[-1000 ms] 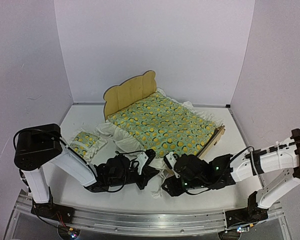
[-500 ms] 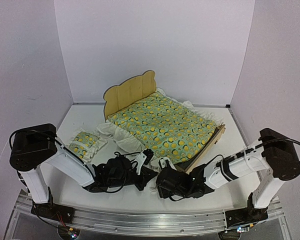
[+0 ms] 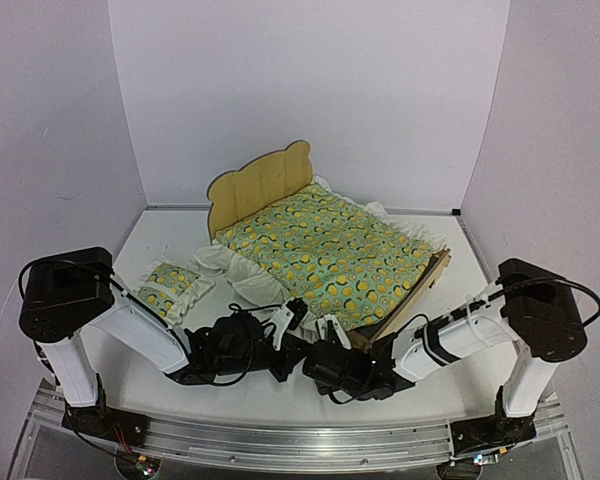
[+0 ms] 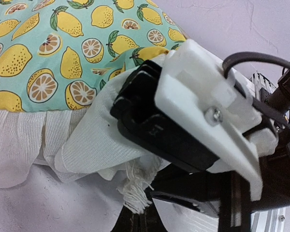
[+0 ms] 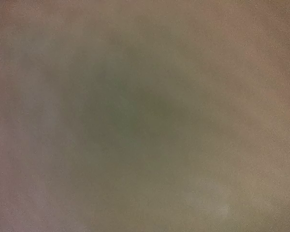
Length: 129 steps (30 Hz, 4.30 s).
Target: Set up the pet bed
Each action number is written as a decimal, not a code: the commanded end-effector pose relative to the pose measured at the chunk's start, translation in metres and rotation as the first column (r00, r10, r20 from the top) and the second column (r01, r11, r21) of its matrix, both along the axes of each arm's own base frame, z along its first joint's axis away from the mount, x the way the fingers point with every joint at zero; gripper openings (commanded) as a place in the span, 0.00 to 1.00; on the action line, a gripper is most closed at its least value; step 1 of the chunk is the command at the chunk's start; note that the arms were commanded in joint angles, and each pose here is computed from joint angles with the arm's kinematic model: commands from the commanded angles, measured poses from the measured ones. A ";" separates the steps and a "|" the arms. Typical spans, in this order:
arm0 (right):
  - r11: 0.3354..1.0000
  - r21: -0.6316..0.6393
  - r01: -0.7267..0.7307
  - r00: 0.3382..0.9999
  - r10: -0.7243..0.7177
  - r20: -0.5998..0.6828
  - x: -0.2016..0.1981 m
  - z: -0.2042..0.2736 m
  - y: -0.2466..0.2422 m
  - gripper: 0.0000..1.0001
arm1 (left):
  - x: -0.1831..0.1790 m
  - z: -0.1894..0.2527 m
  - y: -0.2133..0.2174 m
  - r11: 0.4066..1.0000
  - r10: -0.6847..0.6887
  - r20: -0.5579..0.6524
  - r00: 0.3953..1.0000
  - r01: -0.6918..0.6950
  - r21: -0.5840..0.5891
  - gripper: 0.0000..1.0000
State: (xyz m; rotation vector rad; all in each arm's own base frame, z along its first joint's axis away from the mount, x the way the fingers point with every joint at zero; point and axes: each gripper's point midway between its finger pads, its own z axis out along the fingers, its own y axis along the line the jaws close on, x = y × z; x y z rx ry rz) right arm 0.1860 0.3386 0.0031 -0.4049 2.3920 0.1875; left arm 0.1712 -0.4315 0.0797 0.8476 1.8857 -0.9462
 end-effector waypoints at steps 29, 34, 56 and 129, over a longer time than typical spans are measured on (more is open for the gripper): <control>0.996 -0.029 -0.086 0.993 0.083 -0.083 -0.042 0.015 -0.089 0.00 | 0.040 0.175 0.043 0.934 0.355 0.457 0.816 -0.283 -0.220 0.00; 0.995 0.016 -0.094 0.993 0.094 -0.065 -0.054 -0.015 -0.095 0.00 | 0.052 0.206 0.052 0.902 0.431 0.519 0.738 -0.356 -0.244 0.00; 0.990 -0.032 -0.139 0.990 0.138 -0.015 -0.056 -0.010 -0.079 0.00 | 0.015 0.233 0.048 0.962 0.238 0.511 0.826 -0.129 -0.239 0.10; 0.968 0.210 0.138 0.990 -0.138 -0.016 0.069 0.190 -0.149 0.54 | -0.075 0.016 -0.075 0.949 -0.305 0.597 0.742 0.180 0.260 0.00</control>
